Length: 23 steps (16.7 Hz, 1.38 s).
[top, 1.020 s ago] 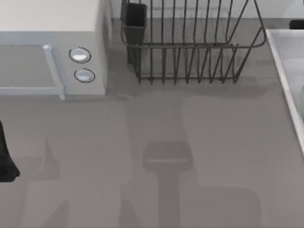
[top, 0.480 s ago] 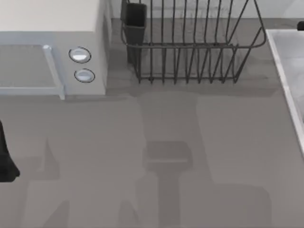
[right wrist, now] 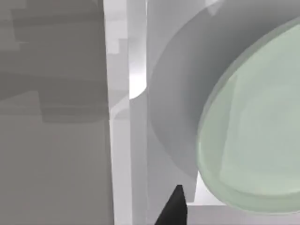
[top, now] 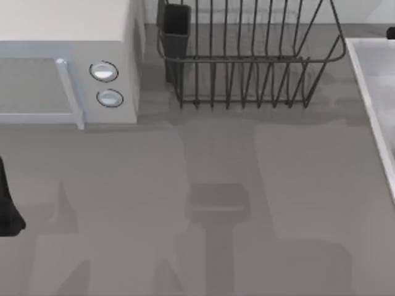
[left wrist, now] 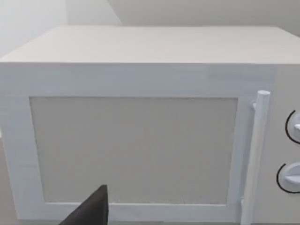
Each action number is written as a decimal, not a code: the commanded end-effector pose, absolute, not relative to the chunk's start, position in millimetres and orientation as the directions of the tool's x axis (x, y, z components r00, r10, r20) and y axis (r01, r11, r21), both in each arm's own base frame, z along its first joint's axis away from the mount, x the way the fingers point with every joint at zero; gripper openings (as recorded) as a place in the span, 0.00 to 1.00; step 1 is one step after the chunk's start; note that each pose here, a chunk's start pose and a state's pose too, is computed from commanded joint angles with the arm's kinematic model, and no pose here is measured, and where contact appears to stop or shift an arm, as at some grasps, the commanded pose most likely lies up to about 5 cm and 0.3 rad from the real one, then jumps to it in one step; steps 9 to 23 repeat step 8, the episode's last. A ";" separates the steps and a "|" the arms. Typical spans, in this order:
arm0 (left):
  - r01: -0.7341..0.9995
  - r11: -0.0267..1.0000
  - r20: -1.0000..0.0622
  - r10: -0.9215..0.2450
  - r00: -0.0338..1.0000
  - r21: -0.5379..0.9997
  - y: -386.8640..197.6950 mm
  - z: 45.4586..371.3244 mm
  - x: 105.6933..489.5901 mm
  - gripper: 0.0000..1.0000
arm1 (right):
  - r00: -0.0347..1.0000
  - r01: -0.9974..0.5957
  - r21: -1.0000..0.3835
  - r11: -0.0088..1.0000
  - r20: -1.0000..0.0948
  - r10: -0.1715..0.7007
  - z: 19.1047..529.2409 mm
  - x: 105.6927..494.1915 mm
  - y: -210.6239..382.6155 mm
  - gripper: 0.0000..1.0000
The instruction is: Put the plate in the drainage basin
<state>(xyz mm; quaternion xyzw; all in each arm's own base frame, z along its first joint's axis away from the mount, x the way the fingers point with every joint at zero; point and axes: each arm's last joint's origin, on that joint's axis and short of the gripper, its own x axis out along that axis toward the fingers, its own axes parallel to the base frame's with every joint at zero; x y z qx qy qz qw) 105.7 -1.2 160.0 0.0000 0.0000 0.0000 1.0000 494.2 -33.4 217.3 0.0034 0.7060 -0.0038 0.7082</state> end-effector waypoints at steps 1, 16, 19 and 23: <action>0.000 1.000 0.000 0.000 1.000 0.000 -1.2 160.0 105.7 1.00 | 0.003 0.010 0.000 1.000 -1.000 0.000 217.3 494.2 -33.4 0.90; 0.000 1.000 0.000 0.000 1.000 0.000 -1.2 160.0 105.7 1.00 | 0.003 0.010 0.000 1.000 -1.000 0.000 217.3 494.2 -33.4 1.00; 0.000 1.000 0.000 0.000 1.000 0.000 -1.2 160.0 105.7 1.00 | 0.003 0.010 0.000 1.000 -1.000 0.000 217.3 494.2 -33.4 1.00; 0.000 1.000 0.000 0.000 1.000 0.000 -1.2 160.0 105.7 1.00 | 0.003 0.010 0.000 1.000 -1.000 0.000 217.3 494.2 -33.4 1.00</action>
